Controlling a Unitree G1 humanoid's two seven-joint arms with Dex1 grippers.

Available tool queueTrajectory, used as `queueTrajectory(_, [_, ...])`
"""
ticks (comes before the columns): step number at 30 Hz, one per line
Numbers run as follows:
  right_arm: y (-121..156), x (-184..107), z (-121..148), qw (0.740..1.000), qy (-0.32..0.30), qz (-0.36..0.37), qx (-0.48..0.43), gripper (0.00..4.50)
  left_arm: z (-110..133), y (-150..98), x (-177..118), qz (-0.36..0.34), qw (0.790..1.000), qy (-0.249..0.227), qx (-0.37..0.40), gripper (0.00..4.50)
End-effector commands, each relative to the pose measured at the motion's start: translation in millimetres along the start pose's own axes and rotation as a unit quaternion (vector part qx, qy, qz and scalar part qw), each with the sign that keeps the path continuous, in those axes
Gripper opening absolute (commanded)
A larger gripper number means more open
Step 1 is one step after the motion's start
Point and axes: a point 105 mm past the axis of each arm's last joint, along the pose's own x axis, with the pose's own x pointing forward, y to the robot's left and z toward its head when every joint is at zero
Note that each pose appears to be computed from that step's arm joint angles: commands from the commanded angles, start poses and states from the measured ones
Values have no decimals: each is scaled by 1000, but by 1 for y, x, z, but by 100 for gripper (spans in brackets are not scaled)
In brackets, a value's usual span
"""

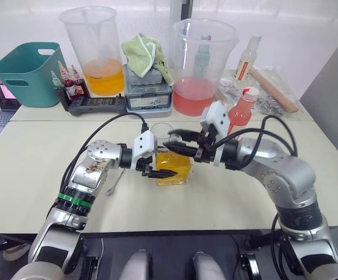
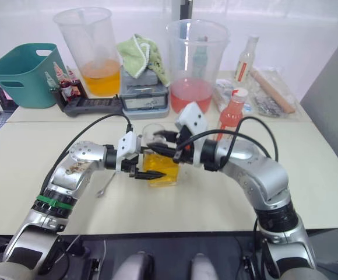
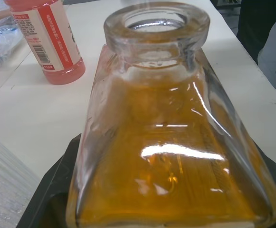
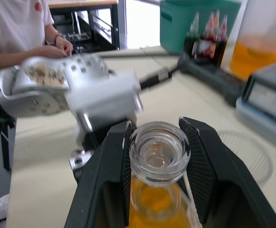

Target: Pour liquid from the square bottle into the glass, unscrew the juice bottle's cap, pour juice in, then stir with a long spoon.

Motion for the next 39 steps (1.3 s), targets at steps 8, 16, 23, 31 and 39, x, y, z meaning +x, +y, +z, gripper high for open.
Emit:
queueTrajectory(8, [-28, -56, 15, 995, -1, -101, -14, 108, -2, 1, 5, 6, 1000, 5, -2, 284])
queueTrajectory(16, [-75, -170, -45, 936, 102, -336, 9, 108, 9, -5, 4, 0, 1000, -26, -3, 284])
queueTrajectory(23, [-114, -232, -93, 840, 105, -531, 38, 108, 16, -4, 4, 12, 999, -34, 2, 284])
queueTrajectory(31, [-136, -232, -141, 780, 95, -614, 78, 108, 22, -2, 1, 34, 999, -35, 9, 284])
queueTrajectory(39, [-130, -221, -177, 764, 107, -628, 105, 108, 26, -2, 0, 47, 998, -47, 7, 284])
